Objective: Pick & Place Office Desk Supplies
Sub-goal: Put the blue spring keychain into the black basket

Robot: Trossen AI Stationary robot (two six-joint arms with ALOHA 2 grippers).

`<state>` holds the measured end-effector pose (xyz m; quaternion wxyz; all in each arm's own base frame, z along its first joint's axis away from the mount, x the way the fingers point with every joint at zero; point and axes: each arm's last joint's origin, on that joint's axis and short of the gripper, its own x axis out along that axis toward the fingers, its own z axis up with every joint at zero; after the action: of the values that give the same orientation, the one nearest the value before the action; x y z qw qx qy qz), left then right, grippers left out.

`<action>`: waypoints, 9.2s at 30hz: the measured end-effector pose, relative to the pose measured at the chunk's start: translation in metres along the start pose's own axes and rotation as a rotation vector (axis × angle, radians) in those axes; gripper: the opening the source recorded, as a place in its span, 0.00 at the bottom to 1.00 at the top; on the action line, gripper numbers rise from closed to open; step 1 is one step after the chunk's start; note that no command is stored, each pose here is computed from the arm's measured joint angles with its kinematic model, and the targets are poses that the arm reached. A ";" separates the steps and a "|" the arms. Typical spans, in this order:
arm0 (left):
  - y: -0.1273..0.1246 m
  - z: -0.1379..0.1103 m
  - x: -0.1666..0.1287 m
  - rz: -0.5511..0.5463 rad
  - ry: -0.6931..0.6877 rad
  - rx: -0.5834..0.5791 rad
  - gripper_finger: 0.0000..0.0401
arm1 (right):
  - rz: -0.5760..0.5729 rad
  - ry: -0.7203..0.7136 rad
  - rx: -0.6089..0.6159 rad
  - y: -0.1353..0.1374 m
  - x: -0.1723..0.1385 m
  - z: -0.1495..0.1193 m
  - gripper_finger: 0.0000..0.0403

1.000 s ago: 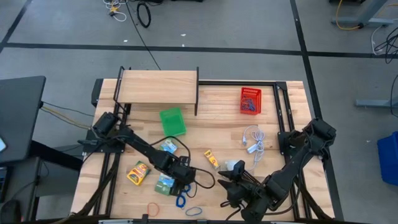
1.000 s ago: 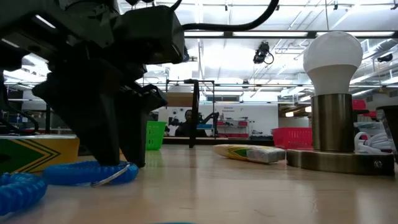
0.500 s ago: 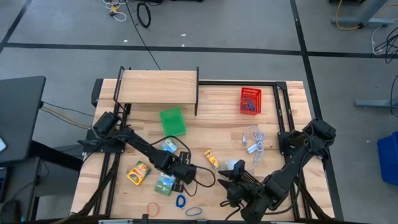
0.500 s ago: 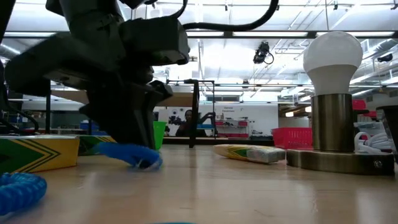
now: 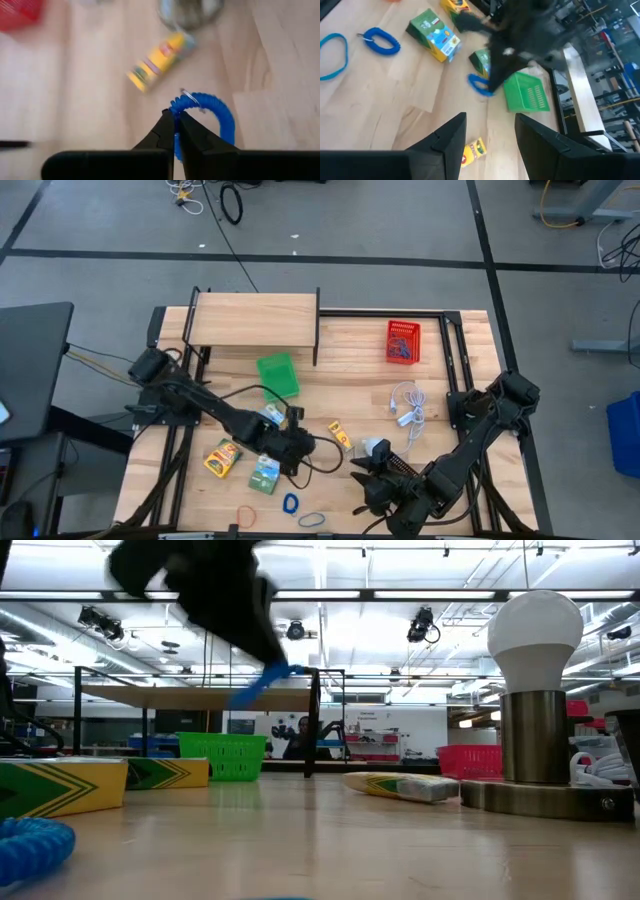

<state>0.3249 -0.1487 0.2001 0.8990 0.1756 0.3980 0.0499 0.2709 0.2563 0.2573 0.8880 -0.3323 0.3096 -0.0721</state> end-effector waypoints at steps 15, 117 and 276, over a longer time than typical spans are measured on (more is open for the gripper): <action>0.028 0.051 -0.064 0.203 -0.445 0.027 0.02 | -0.254 -0.014 0.302 -0.028 0.027 0.004 0.44; 0.043 0.071 -0.041 0.276 -0.611 0.087 0.02 | -0.221 -0.042 0.459 -0.061 0.064 0.016 0.43; -0.083 -0.002 0.023 -0.106 0.088 0.106 0.01 | 0.410 0.750 0.585 0.030 -0.010 -0.047 0.43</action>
<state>0.3352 -0.2203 0.1535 0.8716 0.1992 0.4478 -0.0113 0.2327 0.2572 0.2159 0.7675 0.0463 0.6324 -0.0943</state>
